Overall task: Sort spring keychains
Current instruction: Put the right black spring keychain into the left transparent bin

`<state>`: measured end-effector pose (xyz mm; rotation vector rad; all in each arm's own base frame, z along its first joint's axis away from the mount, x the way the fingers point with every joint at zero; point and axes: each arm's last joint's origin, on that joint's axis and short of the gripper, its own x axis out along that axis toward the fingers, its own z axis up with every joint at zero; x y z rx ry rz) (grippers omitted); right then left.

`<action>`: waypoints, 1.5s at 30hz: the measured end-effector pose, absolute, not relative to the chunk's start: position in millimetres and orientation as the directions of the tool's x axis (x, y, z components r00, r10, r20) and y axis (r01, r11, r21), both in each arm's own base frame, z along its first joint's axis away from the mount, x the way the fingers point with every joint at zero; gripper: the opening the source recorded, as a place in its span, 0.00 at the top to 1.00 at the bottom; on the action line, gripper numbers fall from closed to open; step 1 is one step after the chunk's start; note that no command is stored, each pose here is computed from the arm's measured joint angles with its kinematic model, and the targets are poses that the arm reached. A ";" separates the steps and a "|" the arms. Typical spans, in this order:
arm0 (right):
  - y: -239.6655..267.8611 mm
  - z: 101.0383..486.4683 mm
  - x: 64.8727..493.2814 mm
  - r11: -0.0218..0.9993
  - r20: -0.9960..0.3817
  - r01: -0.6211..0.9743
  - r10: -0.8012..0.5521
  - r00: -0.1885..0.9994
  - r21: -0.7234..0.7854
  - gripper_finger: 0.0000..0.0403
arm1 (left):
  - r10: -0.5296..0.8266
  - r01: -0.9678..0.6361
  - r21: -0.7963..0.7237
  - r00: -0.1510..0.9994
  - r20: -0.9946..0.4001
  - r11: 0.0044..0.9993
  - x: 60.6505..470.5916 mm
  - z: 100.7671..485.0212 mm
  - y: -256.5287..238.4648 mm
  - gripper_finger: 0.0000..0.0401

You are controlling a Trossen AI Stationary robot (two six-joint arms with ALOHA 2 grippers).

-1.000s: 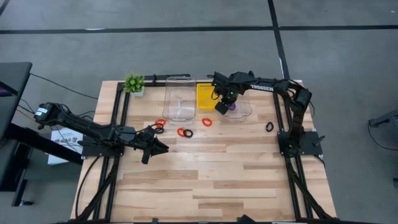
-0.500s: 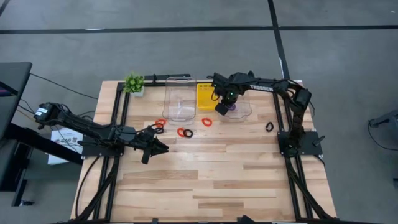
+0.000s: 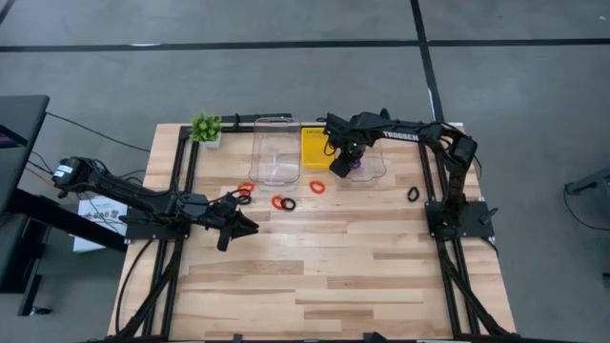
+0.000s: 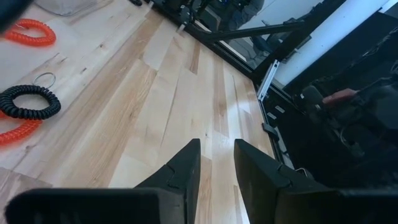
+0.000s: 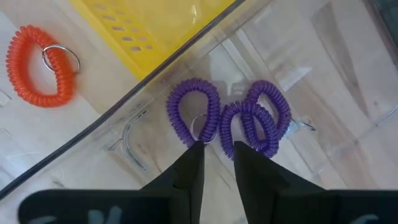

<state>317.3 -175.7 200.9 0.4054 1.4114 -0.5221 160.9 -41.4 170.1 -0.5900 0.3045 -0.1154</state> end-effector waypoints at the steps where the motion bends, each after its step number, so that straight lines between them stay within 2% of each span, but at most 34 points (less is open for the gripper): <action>1: -175.1 200.9 317.2 0.823 -0.992 0.566 -0.101 0.076 -0.040 0.81 | -0.193 0.020 -0.563 0.949 -0.249 0.826 160.9 170.1 -41.4 0.76; 14: -168.6 207.0 315.2 0.831 -0.993 0.554 -0.100 0.064 -0.048 0.81 | -0.193 0.020 -0.563 0.949 -0.249 0.826 160.9 170.1 -41.4 0.76; 17: -165.4 215.8 310.0 0.834 -0.993 0.549 -0.106 0.056 -0.058 0.81 | -0.193 0.020 -0.563 0.949 -0.249 0.826 160.9 170.1 -41.4 0.76; 22: -159.5 247.3 297.4 0.838 -0.980 0.541 -0.162 0.117 -0.074 0.81 | -0.191 0.018 -0.563 0.949 -0.250 0.826 161.0 170.1 -41.4 0.76; 31: -137.9 320.7 246.7 0.797 -0.918 0.580 -0.341 0.202 -0.168 0.81 | -0.167 0.000 -0.558 0.954 -0.249 0.830 161.1 170.1 -40.6 0.76; 38: -118.1 358.6 195.3 0.753 -0.893 0.629 -0.400 0.207 -0.191 0.81 | -0.167 0.000 -0.558 0.954 -0.249 0.830 161.1 170.1 -40.7 0.76; 45: -109.3 379.7 149.3 0.605 -0.872 0.783 -0.452 0.188 -0.145 0.81 | -0.167 0.000 -0.558 0.954 -0.249 0.830 161.1 170.1 -40.6 0.76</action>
